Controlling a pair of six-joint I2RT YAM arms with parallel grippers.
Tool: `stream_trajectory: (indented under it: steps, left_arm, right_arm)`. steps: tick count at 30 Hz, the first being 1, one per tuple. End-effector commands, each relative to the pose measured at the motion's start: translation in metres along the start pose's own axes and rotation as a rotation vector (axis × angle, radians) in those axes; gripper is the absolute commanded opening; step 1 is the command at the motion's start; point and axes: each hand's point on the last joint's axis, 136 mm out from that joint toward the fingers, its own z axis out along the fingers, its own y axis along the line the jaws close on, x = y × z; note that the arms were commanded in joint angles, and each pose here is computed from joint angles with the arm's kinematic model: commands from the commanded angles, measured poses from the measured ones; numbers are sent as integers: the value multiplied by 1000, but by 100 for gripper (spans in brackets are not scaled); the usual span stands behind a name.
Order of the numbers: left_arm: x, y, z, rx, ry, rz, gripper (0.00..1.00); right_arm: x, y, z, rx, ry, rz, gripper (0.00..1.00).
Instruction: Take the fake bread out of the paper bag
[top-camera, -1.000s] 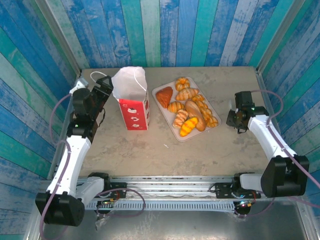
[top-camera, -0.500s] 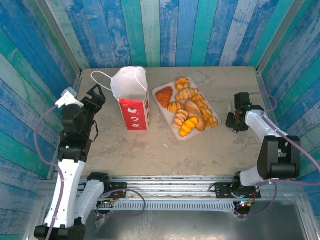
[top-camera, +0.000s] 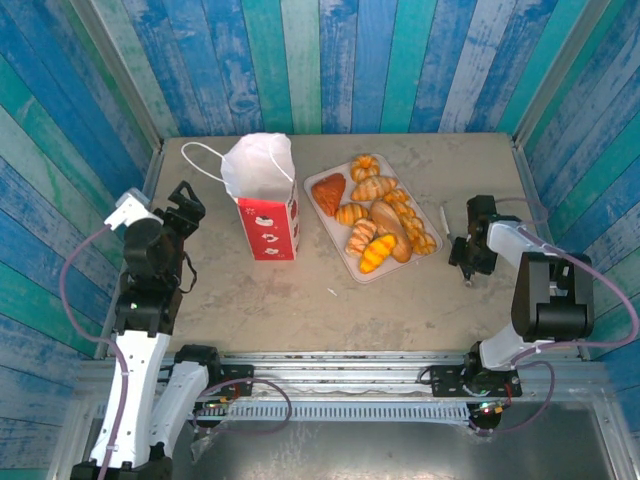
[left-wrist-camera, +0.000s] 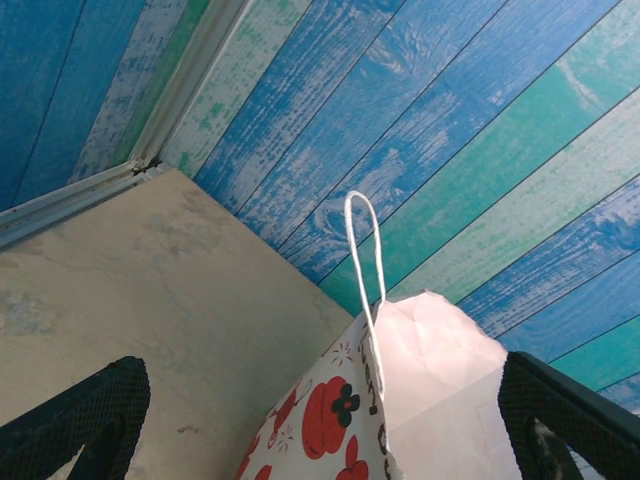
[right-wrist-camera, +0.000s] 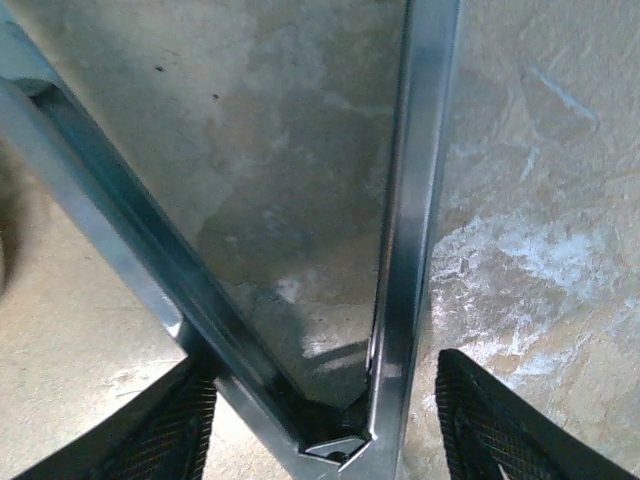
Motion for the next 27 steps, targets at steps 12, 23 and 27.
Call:
stream_trajectory:
  steps: [12, 23, 27]
  left_arm:
    - [1, 35, -12, -129, -52, 72, 94]
    - [40, 96, -9, -253, -124, 91, 94]
    - [64, 105, -1, -185, -144, 113, 94]
  right_arm:
    - [-17, -8, -73, -43, -156, 56, 91]
    - [-36, -15, -152, -102, -418, 74, 100]
    - [-43, -14, -167, -136, -521, 80, 100]
